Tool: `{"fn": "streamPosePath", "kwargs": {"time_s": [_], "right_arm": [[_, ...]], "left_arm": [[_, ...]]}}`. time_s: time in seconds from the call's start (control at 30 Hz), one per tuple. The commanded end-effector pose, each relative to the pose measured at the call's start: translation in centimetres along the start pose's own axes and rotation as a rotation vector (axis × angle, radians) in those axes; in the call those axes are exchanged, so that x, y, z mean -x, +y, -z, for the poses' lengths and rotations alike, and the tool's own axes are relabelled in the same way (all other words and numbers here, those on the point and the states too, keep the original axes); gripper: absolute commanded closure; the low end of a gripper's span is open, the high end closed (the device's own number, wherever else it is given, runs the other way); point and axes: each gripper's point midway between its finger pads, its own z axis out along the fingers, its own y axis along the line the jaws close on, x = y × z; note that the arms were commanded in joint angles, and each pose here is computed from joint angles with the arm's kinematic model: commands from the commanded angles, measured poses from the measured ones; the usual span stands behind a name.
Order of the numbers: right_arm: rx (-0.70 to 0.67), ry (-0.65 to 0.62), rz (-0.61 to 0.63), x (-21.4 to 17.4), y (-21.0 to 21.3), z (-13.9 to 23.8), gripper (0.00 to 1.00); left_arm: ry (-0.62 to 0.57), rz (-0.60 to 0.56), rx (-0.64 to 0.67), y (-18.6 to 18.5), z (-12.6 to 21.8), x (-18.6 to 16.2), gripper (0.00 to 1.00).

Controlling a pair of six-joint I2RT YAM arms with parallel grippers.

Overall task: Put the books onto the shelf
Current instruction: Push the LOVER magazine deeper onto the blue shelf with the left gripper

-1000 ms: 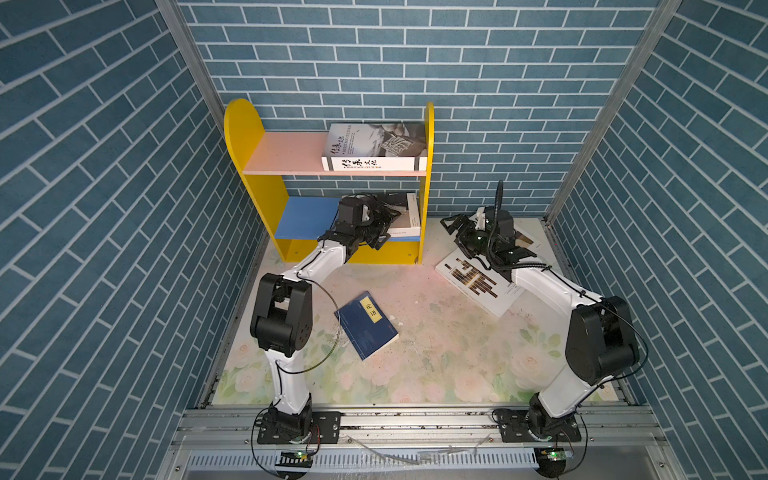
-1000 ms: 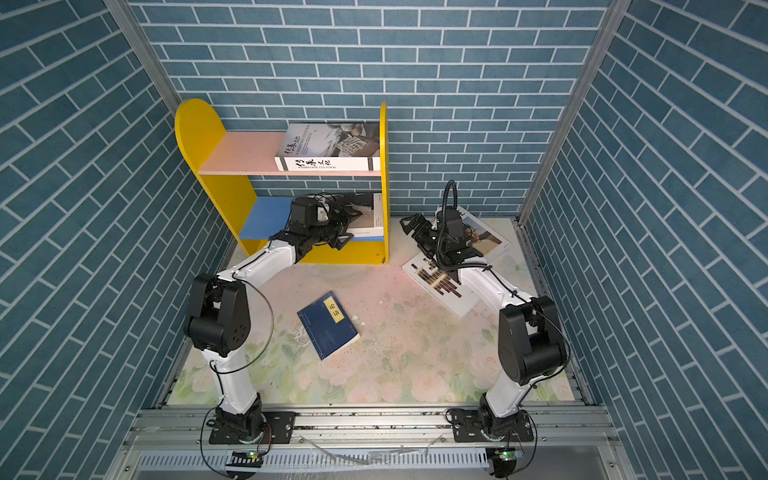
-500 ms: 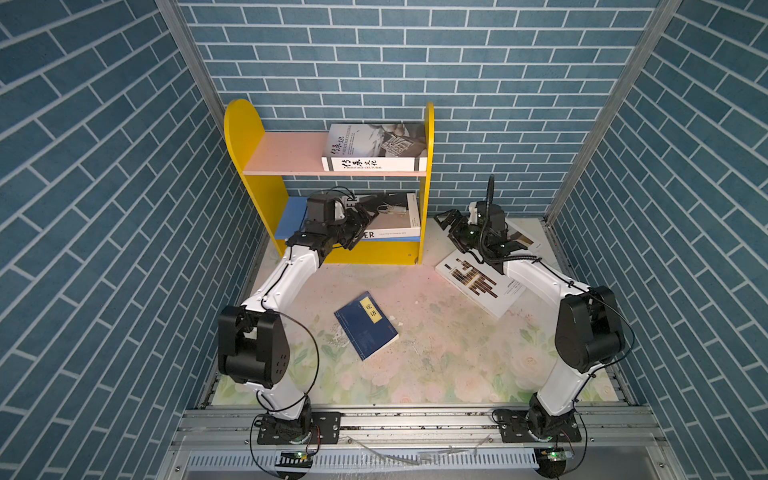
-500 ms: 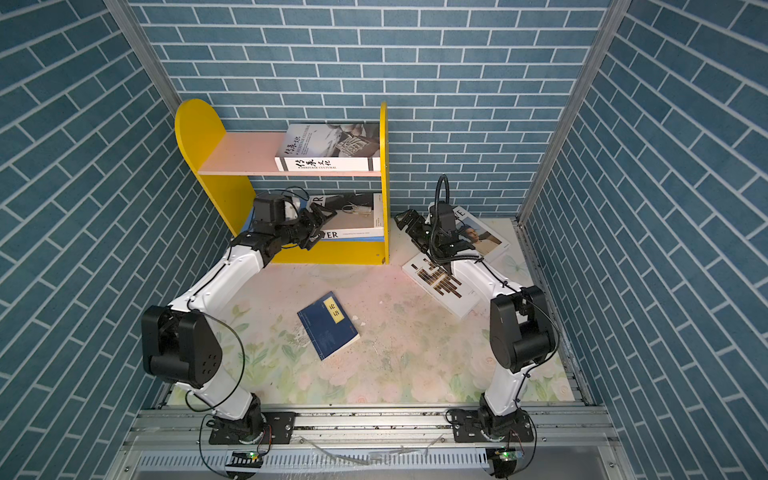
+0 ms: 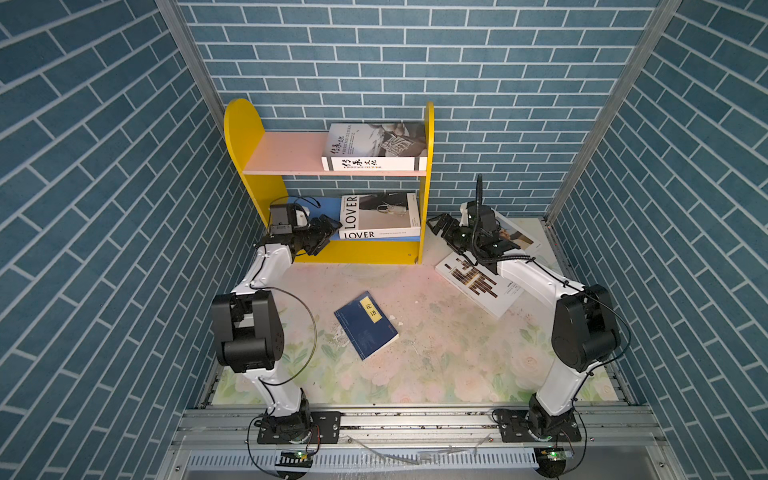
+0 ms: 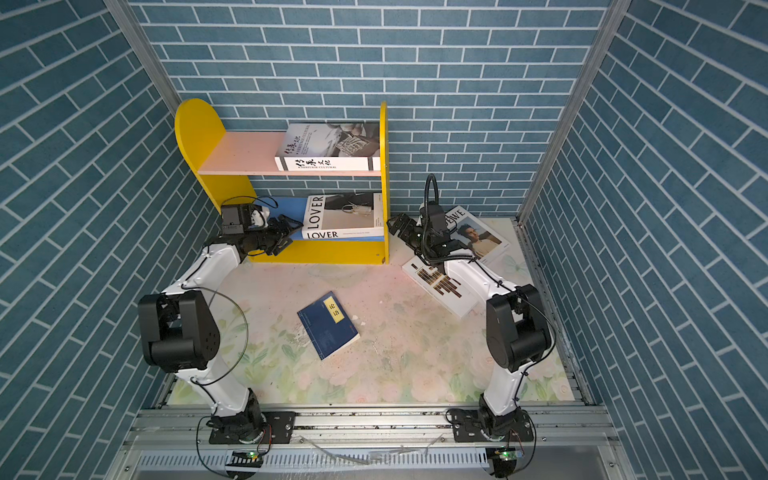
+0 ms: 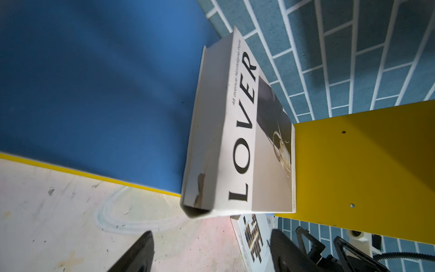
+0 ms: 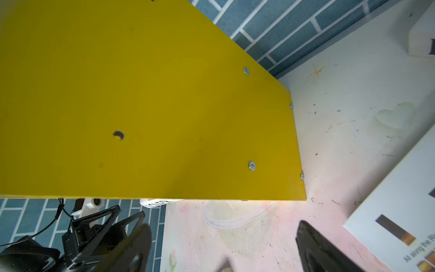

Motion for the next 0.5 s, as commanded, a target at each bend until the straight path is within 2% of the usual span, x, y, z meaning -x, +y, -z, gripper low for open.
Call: {"fn": "streamPosePath", "kwargs": {"time_s": [0.0, 0.3, 0.47], "right_arm": [[-0.04, -0.016, 0.025, 0.1, -0.5, 0.1, 0.04], [-0.087, -0.03, 0.021, -0.4, -1.3, 0.2, 0.05], [-0.105, -0.033, 0.02, -0.5, -1.6, 0.2, 0.05]], "left_arm": [[0.035, -0.119, -0.145, -2.9, -0.4, 0.6, 0.24], [0.053, -0.138, -0.221, -2.9, -2.2, 2.0, 0.35], [0.073, -0.157, -0.272, -3.5, -2.7, 2.2, 0.45]]}}
